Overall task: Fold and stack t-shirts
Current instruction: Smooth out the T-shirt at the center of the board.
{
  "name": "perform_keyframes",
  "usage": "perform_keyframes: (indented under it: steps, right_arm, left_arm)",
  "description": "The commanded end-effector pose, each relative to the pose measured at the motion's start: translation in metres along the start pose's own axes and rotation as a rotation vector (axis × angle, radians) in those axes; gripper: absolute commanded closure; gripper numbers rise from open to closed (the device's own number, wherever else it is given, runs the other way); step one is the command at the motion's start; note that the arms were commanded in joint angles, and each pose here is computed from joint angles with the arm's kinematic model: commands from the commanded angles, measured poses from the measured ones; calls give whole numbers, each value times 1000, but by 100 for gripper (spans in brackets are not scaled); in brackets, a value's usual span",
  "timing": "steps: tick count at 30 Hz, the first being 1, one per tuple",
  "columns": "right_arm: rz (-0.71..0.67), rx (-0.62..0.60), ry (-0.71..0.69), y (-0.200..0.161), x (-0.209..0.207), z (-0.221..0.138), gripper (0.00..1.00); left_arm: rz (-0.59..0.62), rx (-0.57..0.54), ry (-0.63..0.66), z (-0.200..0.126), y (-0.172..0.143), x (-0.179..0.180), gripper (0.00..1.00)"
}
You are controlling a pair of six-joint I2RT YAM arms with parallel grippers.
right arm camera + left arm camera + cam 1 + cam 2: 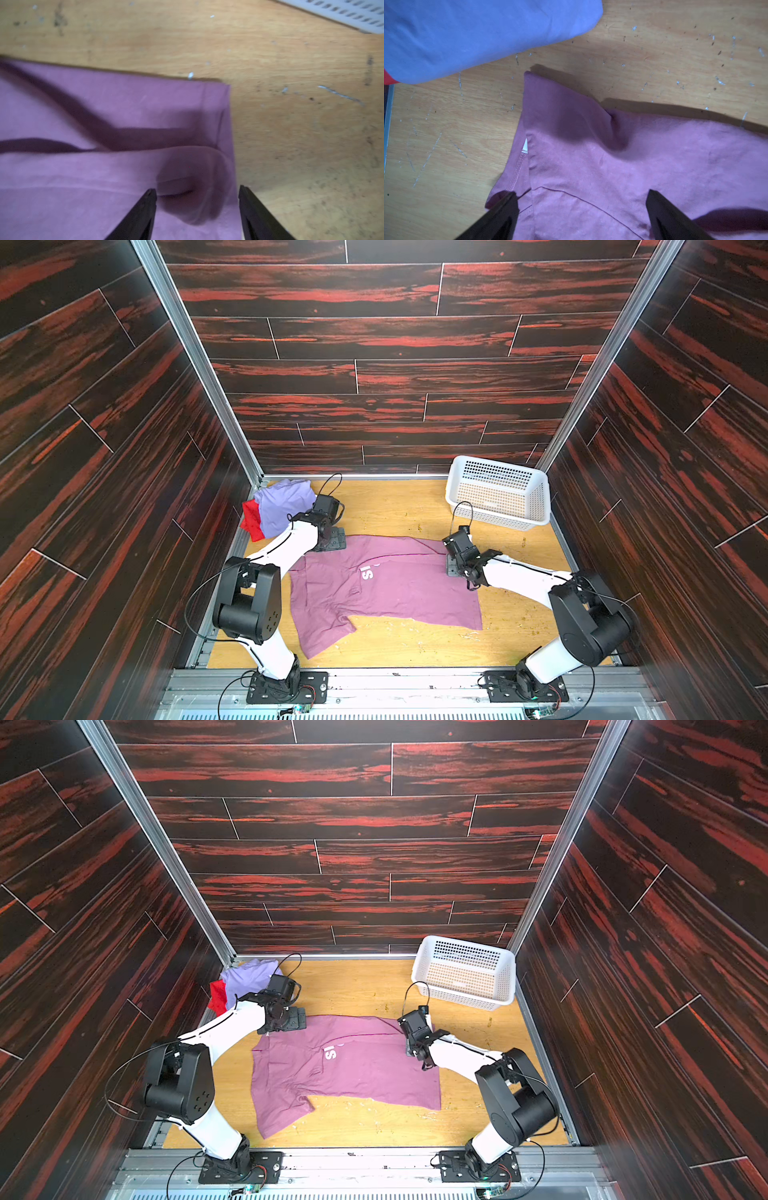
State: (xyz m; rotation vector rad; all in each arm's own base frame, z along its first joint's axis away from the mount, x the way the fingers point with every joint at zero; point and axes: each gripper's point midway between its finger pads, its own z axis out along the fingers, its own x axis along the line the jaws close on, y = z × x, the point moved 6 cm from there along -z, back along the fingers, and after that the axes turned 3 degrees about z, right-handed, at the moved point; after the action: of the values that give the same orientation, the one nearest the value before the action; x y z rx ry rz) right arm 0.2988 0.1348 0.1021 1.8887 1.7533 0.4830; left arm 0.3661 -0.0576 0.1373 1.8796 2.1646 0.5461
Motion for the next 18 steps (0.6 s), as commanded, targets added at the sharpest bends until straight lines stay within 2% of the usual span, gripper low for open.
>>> perform_keyframes:
  steps: [1, 6, 18]
  right_arm:
    - [15, -11, -20, 0, -7, -4, 33]
    - [17, 19, -17, -12, -10, -1, 34]
    - [8, 84, -20, -34, -7, 21, 36]
  left_arm:
    - [-1, -8, 8, 5, 9, 2, 0]
    - [3, 54, 29, 31, 7, 3, 0]
    - [-9, 87, 38, 42, 2, 12, 0]
